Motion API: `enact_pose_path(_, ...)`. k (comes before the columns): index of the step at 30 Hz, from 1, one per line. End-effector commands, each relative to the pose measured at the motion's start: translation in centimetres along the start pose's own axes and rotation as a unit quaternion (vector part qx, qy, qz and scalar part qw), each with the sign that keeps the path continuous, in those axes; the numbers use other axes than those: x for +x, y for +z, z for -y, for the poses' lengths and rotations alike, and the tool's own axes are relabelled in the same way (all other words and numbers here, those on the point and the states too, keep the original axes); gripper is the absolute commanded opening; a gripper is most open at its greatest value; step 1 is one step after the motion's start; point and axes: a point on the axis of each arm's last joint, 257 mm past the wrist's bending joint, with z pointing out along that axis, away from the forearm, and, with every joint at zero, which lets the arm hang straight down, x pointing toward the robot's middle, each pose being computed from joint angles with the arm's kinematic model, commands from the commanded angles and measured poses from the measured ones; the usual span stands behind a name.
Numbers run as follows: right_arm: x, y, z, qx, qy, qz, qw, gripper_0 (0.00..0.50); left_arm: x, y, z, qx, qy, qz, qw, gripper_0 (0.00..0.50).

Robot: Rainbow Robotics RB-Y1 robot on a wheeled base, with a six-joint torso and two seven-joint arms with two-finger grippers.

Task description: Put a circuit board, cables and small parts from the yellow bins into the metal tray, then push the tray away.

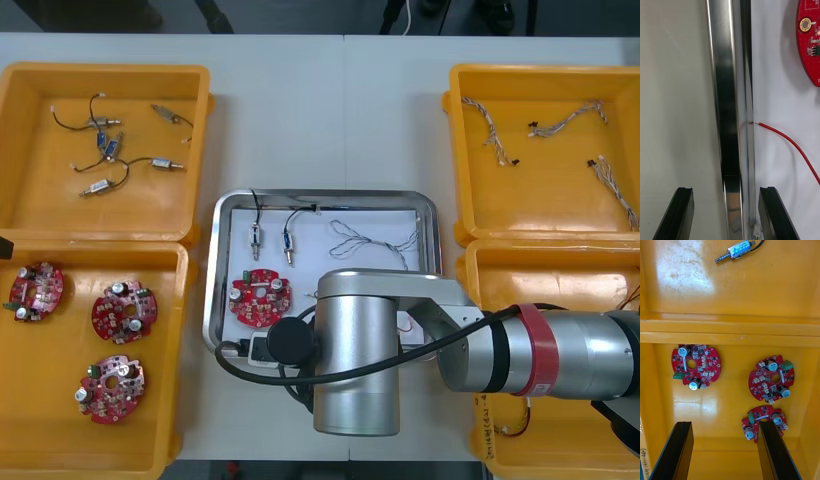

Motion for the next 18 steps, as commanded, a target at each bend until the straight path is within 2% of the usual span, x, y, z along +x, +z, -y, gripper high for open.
enact_pose_path(1, -1.86, -0.75, 0.09, 0.010, -0.026, 0.017, 0.999, 0.500, 0.24, -0.48, -0.47, -0.007, 0.032, 0.008, 0.9994, 0.500)
enact_pose_path(18, -1.89, -0.77, 0.54, 0.018, -0.024, 0.017, 0.999, 0.500, 0.24, -0.48, -0.47, -0.007, 0.032, 0.008, 0.9994, 0.500)
